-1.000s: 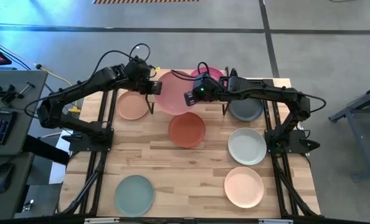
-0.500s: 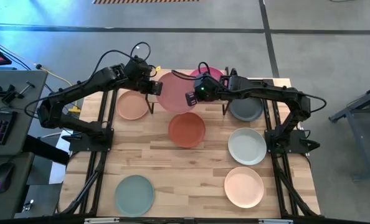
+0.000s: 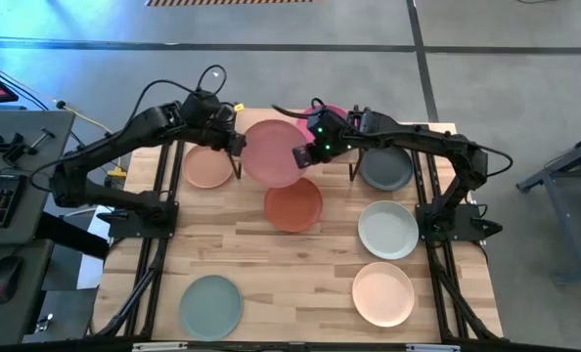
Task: Place and stack plates onto a shelf
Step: Put the light pink plate on the shelf
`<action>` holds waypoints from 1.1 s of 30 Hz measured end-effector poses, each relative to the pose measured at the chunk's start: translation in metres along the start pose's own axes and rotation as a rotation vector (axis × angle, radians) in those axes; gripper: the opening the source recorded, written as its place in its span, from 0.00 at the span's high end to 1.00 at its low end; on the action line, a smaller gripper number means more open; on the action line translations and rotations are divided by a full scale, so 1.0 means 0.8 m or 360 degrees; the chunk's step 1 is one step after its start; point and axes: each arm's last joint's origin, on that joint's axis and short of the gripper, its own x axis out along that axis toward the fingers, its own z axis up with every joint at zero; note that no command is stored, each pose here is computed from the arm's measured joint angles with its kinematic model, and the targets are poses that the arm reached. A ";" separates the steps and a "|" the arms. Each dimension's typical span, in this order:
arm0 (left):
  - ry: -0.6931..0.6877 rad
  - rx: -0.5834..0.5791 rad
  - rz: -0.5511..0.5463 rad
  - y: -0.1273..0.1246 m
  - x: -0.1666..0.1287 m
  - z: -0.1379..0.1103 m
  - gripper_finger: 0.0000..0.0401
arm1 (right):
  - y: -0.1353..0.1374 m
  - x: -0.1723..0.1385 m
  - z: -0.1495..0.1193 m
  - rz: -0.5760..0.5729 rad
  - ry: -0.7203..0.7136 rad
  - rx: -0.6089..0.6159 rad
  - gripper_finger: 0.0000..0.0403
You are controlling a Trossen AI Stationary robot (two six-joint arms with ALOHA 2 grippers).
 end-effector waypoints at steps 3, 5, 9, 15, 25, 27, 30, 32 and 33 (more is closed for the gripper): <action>-0.0002 0.0035 -0.0032 0.000 -0.008 -0.002 0.93 | -0.003 -0.001 0.004 0.0034 0.0028 0.0012 1.00; -0.0009 0.0057 -0.0036 0.000 -0.011 -0.003 0.93 | -0.005 -0.001 0.006 0.0045 0.0036 0.0016 1.00; -0.0007 0.0073 -0.0028 0.000 -0.009 -0.002 0.93 | -0.006 -0.001 0.006 0.0039 0.0038 0.0019 1.00; 0.0029 0.0132 0.0014 0.001 0.005 0.000 0.93 | -0.009 -0.001 0.004 0.0003 0.0064 0.0010 1.00; -0.0049 0.0175 0.0090 0.002 0.008 0.004 0.77 | -0.013 0.000 -0.001 -0.0063 0.0115 0.0002 1.00; -0.0049 0.0177 0.0089 0.002 0.008 0.004 0.72 | -0.013 0.000 0.000 -0.0062 0.0105 0.0004 1.00; -0.0047 0.0190 0.0082 0.001 0.007 0.004 0.66 | -0.013 0.000 0.000 -0.0028 0.0138 0.0009 1.00; -0.0047 0.0205 0.0062 0.001 0.003 0.003 0.62 | -0.013 0.000 -0.002 -0.0013 0.0179 0.0010 1.00; -0.0050 0.0213 0.0050 0.001 0.000 0.002 0.61 | -0.013 0.000 -0.004 -0.0021 0.0197 0.0017 1.00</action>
